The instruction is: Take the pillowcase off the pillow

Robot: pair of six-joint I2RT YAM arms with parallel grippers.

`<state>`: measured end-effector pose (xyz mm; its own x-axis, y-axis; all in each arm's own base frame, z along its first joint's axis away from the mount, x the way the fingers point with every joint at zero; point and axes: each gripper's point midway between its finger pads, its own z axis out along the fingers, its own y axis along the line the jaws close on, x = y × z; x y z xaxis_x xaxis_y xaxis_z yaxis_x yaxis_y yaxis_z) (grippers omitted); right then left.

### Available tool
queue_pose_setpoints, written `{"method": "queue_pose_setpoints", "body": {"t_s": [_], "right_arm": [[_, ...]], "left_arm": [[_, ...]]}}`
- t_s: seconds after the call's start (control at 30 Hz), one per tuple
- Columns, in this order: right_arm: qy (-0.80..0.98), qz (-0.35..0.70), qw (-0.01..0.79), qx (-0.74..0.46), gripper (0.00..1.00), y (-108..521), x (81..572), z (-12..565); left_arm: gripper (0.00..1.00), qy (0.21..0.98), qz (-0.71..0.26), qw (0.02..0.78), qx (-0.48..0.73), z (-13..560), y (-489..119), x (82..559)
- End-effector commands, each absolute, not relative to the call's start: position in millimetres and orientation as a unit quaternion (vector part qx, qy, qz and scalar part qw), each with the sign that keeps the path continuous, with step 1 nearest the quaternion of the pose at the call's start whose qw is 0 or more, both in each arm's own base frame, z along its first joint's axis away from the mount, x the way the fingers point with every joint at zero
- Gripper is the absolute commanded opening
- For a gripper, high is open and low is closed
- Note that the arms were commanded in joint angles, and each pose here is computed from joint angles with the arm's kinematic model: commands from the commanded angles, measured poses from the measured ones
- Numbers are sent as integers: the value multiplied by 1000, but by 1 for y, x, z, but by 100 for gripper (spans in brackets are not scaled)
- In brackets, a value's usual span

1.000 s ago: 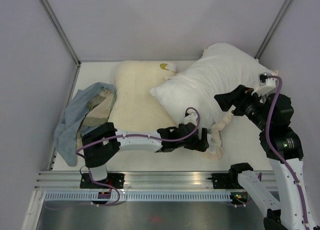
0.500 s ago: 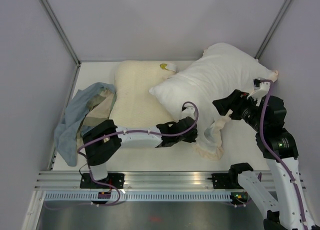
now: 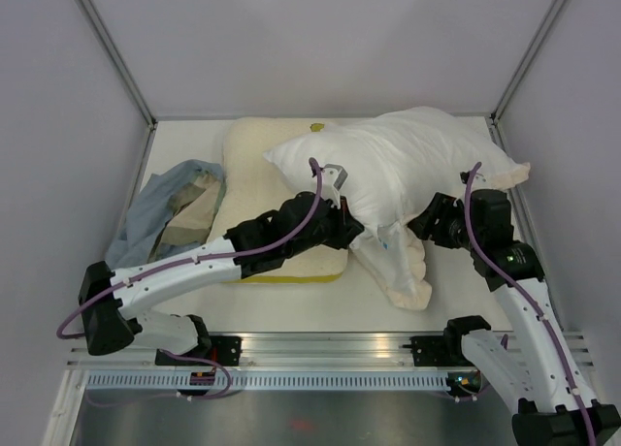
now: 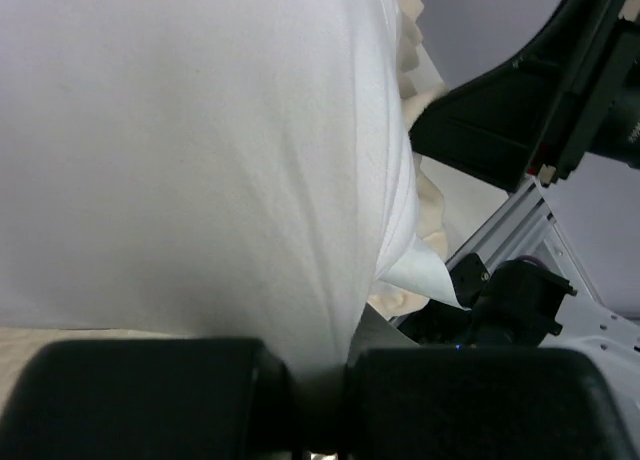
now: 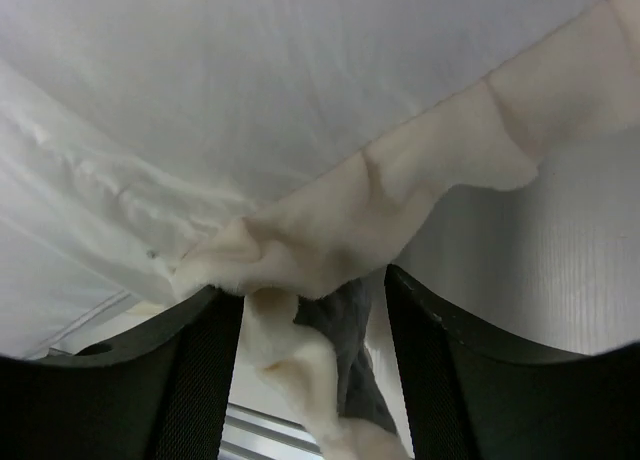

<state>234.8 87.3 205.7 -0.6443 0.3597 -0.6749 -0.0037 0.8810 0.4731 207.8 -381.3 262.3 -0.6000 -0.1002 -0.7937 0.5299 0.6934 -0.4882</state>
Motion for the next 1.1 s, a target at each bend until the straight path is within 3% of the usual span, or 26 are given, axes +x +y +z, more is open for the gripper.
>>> {"method": "queue_pose_setpoints", "body": {"t_s": [0.0,0.33,0.73,0.83,0.87,1.0,1.07], "right_arm": [[865,245,427,98,64,95,249,211],[831,390,393,51,64,144,233,233],[829,383,404,53,67,140,231,233],[837,351,413,76,51,129,239,222],[839,343,414,79,41,127,240,219],[843,345,405,79,24,128,241,203],[843,350,399,82,10,130,241,198]], "left_arm": [[2,791,-392,444,153,287,-372,195],[2,798,-386,434,160,275,-366,191],[2,802,-389,425,158,267,-364,194],[2,800,-396,422,159,269,-363,191],[2,801,-396,420,159,267,-363,190],[2,797,-401,423,159,271,-358,187],[2,795,-403,424,161,274,-357,186]]}}
